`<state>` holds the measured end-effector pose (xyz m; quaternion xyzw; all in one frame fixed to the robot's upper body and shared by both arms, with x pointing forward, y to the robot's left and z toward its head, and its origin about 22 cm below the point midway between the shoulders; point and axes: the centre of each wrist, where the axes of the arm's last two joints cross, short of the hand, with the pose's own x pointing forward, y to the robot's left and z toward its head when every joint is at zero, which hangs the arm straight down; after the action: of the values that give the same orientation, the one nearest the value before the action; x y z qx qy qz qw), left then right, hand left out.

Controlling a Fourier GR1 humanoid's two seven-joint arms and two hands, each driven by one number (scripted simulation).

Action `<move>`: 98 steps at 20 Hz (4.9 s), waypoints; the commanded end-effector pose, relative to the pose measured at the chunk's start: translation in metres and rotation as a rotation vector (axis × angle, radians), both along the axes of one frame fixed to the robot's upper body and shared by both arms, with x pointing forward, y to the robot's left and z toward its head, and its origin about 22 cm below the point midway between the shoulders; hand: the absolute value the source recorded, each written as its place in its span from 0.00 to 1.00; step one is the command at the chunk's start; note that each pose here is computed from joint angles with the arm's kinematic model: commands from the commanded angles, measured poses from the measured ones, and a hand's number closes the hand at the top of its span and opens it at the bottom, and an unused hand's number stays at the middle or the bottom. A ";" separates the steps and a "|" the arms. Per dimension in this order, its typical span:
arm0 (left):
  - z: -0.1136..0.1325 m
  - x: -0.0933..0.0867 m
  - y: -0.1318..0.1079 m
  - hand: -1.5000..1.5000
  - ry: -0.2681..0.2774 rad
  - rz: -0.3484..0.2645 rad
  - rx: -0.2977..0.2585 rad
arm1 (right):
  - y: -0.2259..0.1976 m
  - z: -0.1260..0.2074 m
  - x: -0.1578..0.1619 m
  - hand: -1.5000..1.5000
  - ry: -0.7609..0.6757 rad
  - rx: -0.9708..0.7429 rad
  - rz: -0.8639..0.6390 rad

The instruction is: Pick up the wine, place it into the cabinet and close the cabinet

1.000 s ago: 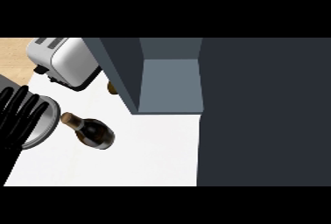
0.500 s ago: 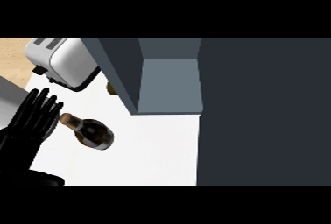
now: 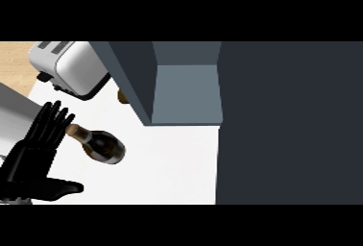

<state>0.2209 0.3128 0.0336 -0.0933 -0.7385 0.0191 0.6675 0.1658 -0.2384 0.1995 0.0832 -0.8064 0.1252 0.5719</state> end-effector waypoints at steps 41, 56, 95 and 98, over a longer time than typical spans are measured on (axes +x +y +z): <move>-0.120 0.030 0.013 0.00 0.077 -0.077 -0.025 | 0.003 0.020 -0.032 0.00 -0.077 0.027 0.052; -0.143 0.038 0.003 1.00 0.058 -0.182 -0.154 | 0.001 0.010 -0.035 0.00 -0.049 0.028 0.042; 0.012 -0.027 -0.088 1.00 -0.251 0.090 0.008 | -0.005 0.014 -0.025 0.00 -0.023 0.043 0.037; 0.013 -0.027 -0.111 1.00 -0.250 0.061 0.015 | -0.007 0.016 -0.016 0.00 -0.028 0.049 0.061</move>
<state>0.1991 0.2215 0.0339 -0.0610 -0.8198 0.0281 0.5687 0.1698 -0.2395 0.2018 0.0856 -0.8032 0.1219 0.5768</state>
